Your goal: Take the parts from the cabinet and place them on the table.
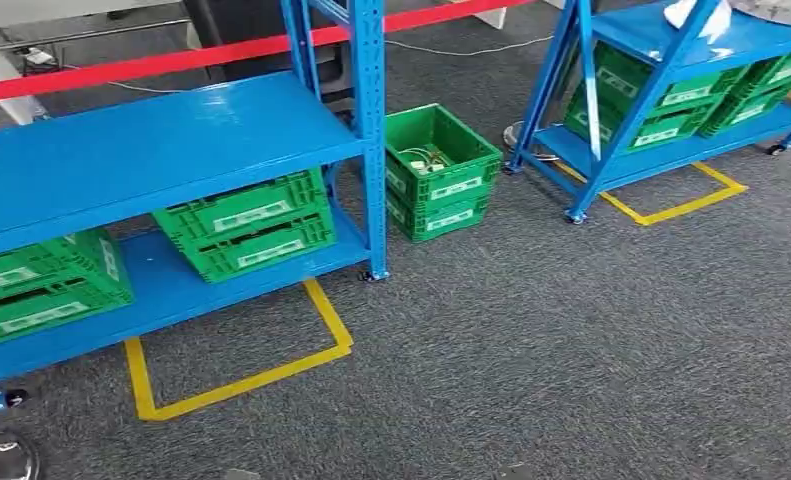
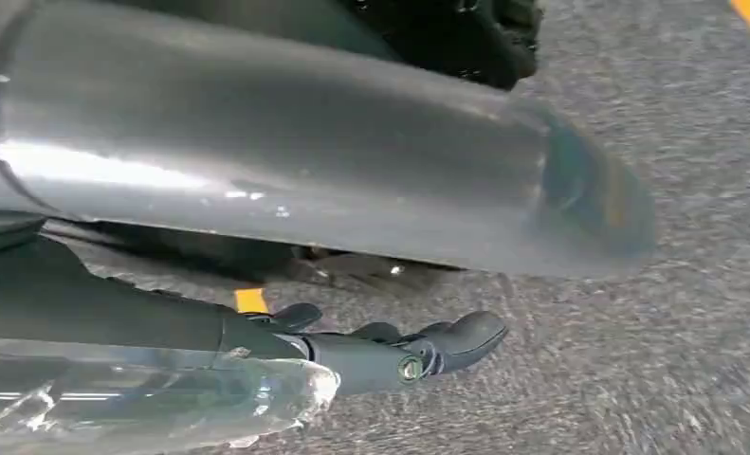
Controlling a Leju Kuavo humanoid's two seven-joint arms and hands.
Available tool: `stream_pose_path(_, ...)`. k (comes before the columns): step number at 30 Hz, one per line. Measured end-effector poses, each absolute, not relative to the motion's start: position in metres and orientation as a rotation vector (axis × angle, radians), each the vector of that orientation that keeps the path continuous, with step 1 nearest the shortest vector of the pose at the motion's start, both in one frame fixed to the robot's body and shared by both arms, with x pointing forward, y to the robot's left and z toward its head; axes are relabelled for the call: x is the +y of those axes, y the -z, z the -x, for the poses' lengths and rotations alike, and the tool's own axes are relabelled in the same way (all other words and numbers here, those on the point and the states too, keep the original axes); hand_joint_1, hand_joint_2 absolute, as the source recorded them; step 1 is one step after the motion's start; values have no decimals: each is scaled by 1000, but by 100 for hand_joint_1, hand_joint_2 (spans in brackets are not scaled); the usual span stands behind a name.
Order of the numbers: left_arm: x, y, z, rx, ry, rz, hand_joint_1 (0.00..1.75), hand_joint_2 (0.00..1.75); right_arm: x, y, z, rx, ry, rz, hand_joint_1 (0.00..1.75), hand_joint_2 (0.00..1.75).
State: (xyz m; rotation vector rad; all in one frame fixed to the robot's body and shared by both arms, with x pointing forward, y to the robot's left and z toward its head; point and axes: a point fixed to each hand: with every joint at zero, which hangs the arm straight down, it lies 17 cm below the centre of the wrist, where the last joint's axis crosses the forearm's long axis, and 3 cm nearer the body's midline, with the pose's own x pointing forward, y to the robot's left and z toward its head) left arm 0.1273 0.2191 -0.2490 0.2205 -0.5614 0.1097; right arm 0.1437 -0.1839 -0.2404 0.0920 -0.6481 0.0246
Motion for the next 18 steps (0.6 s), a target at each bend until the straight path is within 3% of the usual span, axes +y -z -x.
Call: stream_pose_path(18,220,249,-122,-560,-108,-225,0,0,-184,241,-138,-642,-11,-90,0,0)
